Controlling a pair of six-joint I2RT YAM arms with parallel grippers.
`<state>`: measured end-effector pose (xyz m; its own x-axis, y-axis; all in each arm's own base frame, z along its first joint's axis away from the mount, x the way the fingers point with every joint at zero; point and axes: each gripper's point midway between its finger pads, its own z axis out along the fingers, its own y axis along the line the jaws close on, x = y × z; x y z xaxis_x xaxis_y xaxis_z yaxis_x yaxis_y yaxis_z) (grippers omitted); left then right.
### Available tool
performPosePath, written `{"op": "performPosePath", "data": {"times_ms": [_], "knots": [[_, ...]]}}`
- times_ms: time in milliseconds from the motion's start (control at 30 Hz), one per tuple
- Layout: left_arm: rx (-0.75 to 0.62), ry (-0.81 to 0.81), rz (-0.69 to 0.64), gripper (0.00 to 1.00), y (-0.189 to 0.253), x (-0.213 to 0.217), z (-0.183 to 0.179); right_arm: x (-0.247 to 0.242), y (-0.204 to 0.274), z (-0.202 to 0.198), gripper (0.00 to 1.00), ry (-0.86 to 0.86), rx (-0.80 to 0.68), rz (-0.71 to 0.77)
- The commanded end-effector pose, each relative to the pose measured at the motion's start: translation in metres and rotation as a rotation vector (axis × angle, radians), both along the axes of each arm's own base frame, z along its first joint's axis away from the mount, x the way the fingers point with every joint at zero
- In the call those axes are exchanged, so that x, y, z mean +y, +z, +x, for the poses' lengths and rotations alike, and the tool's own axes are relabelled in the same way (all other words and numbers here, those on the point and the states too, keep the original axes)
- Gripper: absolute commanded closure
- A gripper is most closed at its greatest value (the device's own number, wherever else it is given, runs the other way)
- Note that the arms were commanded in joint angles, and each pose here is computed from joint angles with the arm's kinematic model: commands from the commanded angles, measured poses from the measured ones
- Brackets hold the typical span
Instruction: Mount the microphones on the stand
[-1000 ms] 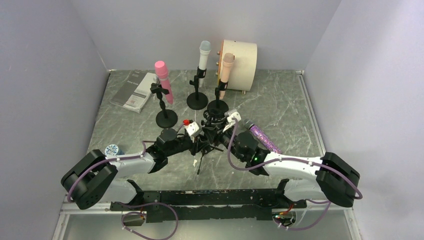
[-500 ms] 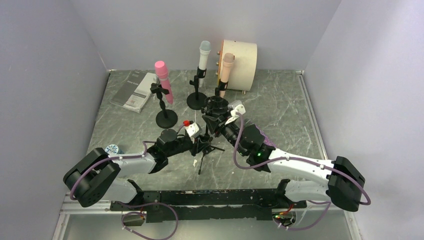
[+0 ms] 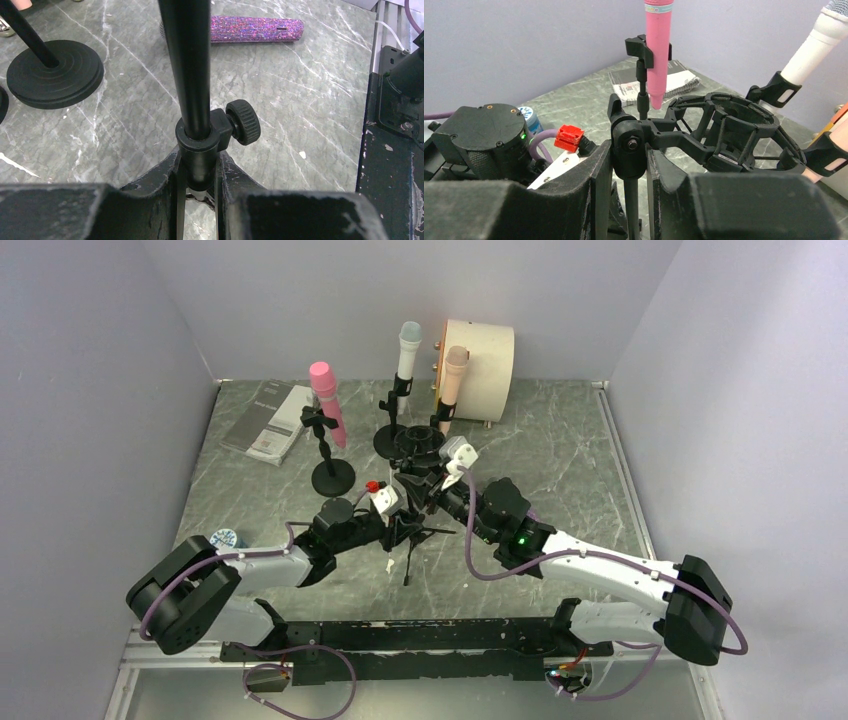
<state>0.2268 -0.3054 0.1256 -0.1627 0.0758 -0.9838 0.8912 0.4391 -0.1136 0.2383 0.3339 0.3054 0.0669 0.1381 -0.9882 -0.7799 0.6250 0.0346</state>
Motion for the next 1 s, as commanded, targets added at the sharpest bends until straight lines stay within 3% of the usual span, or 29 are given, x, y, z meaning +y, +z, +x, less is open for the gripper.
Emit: {"op": "performPosePath", "data": {"times_ms": [0, 133, 267, 667, 967], "knots": [[0.063, -0.033, 0.042, 0.92, -0.019, 0.004, -0.015, -0.013, 0.103, -0.014, 0.89, 0.027, -0.204, 0.216], [0.032, -0.067, -0.010, 0.69, 0.020, 0.000, -0.020, -0.003, 0.078, -0.016, 0.95, 0.071, -0.203, 0.146], [-0.008, -0.008, -0.041, 0.61, 0.046, 0.008, -0.014, 0.002, 0.064, -0.013, 0.99, 0.076, -0.178, 0.142], [-0.089, 0.092, -0.186, 0.54, 0.086, 0.022, -0.008, 0.003, 0.056, -0.012, 1.00, 0.074, -0.138, 0.196], [-0.137, 0.117, -0.215, 0.52, 0.107, 0.021, 0.000, 0.004, 0.047, -0.014, 1.00, 0.088, -0.101, 0.210]]}}
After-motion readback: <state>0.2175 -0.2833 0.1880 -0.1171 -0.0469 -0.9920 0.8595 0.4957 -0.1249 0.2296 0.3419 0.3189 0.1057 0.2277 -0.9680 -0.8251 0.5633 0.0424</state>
